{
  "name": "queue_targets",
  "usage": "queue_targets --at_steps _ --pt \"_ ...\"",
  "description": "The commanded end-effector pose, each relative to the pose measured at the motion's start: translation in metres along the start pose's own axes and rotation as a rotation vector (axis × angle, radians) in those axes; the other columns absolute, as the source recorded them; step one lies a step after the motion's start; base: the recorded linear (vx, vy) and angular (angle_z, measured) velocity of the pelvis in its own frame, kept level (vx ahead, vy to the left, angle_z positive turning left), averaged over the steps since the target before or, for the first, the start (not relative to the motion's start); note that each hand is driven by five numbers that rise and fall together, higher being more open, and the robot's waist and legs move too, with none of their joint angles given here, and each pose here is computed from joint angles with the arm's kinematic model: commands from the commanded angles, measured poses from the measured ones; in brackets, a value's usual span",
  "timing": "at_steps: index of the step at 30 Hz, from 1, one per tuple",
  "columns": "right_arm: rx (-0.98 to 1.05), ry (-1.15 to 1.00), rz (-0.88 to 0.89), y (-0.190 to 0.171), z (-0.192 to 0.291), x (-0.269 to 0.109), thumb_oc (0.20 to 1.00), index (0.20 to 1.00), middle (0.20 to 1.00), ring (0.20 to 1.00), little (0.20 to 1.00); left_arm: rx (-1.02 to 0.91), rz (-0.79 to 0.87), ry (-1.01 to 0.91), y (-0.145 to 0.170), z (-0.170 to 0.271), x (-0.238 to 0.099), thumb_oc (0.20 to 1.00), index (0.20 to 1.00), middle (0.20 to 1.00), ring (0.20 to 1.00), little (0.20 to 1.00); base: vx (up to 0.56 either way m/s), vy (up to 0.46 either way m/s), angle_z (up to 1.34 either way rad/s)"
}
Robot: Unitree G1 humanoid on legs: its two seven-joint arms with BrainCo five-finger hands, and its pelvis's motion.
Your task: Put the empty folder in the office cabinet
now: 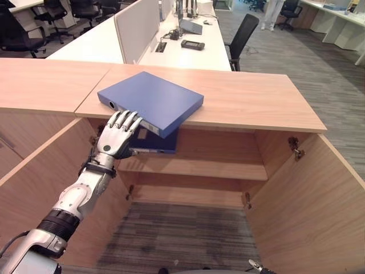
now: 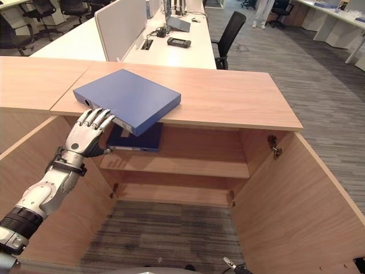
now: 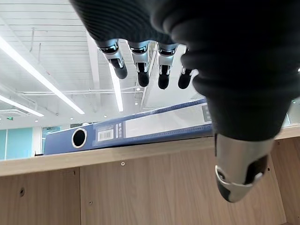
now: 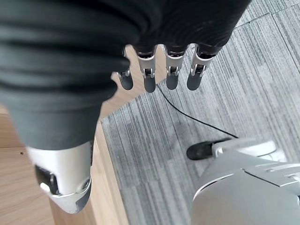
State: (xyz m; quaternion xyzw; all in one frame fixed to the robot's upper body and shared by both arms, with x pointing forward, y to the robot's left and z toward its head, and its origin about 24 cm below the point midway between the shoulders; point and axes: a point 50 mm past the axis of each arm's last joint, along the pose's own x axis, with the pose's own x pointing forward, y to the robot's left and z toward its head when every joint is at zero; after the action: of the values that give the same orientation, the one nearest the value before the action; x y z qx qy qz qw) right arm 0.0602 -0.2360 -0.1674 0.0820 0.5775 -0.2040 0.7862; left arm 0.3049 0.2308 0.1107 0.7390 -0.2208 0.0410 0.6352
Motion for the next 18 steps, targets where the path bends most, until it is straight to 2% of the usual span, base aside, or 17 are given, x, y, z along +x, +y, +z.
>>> queue_targets --at_steps 1,18 --pt "-0.069 -0.002 -0.041 -0.007 0.008 0.001 1.000 1.000 1.000 1.000 1.000 0.107 0.135 0.010 0.031 -0.015 0.030 1.000 1.000 1.000 1.000 1.000 0.00 0.000 0.00" --pt "-0.071 0.003 -0.054 -0.008 0.006 0.001 1.000 1.000 1.000 1.000 1.000 0.102 0.100 0.024 0.021 -0.011 0.035 1.000 1.000 1.000 1.000 1.000 0.00 0.000 0.00"
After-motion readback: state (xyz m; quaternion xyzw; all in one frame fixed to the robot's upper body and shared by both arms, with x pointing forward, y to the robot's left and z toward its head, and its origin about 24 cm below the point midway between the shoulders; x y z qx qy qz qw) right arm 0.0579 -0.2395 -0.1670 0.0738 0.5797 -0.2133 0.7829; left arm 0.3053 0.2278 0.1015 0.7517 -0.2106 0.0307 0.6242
